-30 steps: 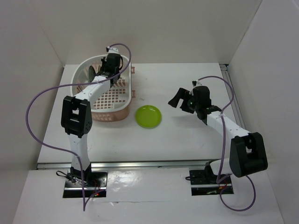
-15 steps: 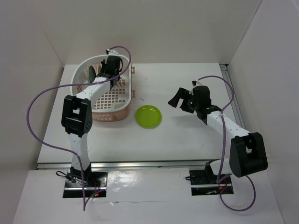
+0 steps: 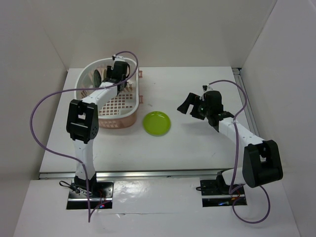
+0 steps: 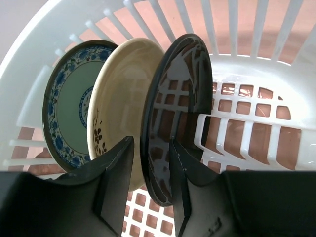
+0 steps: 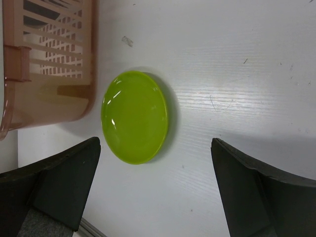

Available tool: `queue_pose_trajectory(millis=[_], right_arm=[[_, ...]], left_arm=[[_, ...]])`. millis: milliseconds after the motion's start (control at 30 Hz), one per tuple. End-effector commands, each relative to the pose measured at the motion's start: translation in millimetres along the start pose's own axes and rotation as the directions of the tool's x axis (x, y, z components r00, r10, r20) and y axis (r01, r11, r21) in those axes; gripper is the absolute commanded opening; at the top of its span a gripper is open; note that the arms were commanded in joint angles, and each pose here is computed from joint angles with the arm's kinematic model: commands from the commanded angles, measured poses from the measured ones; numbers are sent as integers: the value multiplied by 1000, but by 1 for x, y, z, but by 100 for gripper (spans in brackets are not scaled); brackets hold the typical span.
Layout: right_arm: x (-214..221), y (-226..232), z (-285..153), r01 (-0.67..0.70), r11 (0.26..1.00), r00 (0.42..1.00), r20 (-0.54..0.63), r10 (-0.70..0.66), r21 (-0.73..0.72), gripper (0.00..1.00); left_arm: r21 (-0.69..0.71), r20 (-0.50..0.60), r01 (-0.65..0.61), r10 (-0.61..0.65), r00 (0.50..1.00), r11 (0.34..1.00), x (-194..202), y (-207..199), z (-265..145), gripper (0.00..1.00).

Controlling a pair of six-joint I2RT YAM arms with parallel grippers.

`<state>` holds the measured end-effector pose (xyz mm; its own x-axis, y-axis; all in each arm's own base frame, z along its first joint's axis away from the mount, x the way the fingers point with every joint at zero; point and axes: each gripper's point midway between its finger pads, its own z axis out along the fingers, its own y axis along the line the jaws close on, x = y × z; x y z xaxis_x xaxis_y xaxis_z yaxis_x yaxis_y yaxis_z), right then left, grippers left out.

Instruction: Load the plates into the dish rack

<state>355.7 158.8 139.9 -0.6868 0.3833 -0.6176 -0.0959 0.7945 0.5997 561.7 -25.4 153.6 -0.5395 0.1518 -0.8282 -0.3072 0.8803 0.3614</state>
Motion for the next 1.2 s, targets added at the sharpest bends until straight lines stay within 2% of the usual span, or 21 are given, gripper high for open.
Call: queue_pose_trajectory(millis=[0,67,133,200,333,533,567,633,700,767,867,900,967,1000,1100,1167], right_arm=[[-15,15,-1,45,998,999,30,-44,-36,100],[-17,8,0,42,999,998,43,-42,1,100],[-16,6,0,38,999,998,39,-39,14,100],[-13,3,2,35,999,999,29,-35,21,100],[-8,3,5,33,999,999,13,-34,6,100],[-1,0,11,27,1000,1000,-15,-27,0,100],[1,-2,13,24,1000,999,-24,-24,5,100],[1,-4,17,34,999,999,-31,-34,10,100],[16,-13,25,17,1000,996,-88,-15,23,100],[25,-11,30,-2,1000,992,-130,1,-9,100],[34,-3,38,-21,998,988,-154,11,-64,100],[42,-5,44,-32,996,982,-186,17,-80,100],[53,-1,50,-48,992,974,-224,22,-113,100],[60,-2,55,-70,990,967,-252,37,-124,100],[72,6,62,-65,986,961,-275,21,-152,95],[73,5,70,-61,988,960,-278,19,-141,92]], left_arm=[[-9,17,38,-38,999,999,-10,4,1,47],[13,32,61,-62,998,998,-20,5,-5,57],[33,40,76,-77,996,997,-27,4,-9,58],[69,57,102,-106,993,992,-40,2,-15,63],[168,81,146,-161,984,975,-67,-3,-31,65],[197,117,175,-201,973,965,-94,7,-50,68],[207,125,178,-207,970,962,-100,12,-58,68],[235,141,189,-226,964,953,-110,12,-74,75],[306,158,183,-239,958,934,-122,5,-104,84],[367,183,162,-242,953,916,-134,-6,-137,98],[465,207,125,-246,947,876,-148,-15,-188,100],[560,191,103,-249,950,822,-149,-33,-214,100],[673,185,71,-260,948,736,-153,-40,-247,100],[803,167,10,-240,956,596,-148,-59,-277,100],[926,182,-88,-229,956,367,-139,-70,-329,100],[953,135,-55,-255,958,298,-135,-71,-344,100]])
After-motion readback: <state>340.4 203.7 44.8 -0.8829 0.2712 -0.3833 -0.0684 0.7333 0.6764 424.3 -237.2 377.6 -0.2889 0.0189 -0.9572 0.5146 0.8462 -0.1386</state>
